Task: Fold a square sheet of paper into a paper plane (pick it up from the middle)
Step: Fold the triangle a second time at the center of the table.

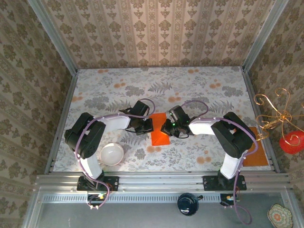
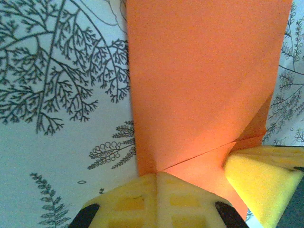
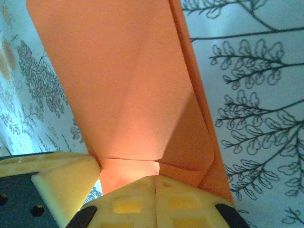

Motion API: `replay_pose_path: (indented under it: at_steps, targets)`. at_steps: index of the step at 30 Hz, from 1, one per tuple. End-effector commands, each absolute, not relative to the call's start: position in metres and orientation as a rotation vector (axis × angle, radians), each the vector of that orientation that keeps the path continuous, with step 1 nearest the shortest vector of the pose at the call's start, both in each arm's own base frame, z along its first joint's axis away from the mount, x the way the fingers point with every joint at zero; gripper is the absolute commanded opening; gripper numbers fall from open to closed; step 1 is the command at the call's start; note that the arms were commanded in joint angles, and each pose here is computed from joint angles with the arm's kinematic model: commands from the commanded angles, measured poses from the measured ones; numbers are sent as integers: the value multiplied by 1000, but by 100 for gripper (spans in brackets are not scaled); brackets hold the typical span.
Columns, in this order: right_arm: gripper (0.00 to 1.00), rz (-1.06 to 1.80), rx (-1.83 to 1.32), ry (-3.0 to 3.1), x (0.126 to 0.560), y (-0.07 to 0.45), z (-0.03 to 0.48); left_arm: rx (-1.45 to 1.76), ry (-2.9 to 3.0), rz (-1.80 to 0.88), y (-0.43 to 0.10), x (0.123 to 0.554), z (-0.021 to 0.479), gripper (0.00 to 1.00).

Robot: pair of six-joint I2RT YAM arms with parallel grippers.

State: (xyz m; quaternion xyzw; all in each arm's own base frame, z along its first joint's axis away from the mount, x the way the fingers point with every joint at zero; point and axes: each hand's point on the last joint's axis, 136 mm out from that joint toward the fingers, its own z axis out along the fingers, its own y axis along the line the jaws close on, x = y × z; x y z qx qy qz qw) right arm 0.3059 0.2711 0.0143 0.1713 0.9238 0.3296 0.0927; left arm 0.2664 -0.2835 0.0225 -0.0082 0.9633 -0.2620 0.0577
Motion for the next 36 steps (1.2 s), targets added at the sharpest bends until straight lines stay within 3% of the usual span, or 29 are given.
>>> replay_pose_path:
  at_steps: [1,8,16,36]
  targets:
    - [9,740,708,2823,291,238,-23,32,2869,-794,-288,270,44,0]
    - [8,716,797,2820,284,232,-31,48,2836,-850,-296,242,59,4]
    - [8,701,818,2831,282,230,-35,74,2907,-897,-309,213,42,4]
    - [7,653,839,2854,277,224,-41,98,3022,-722,-289,205,18,3]
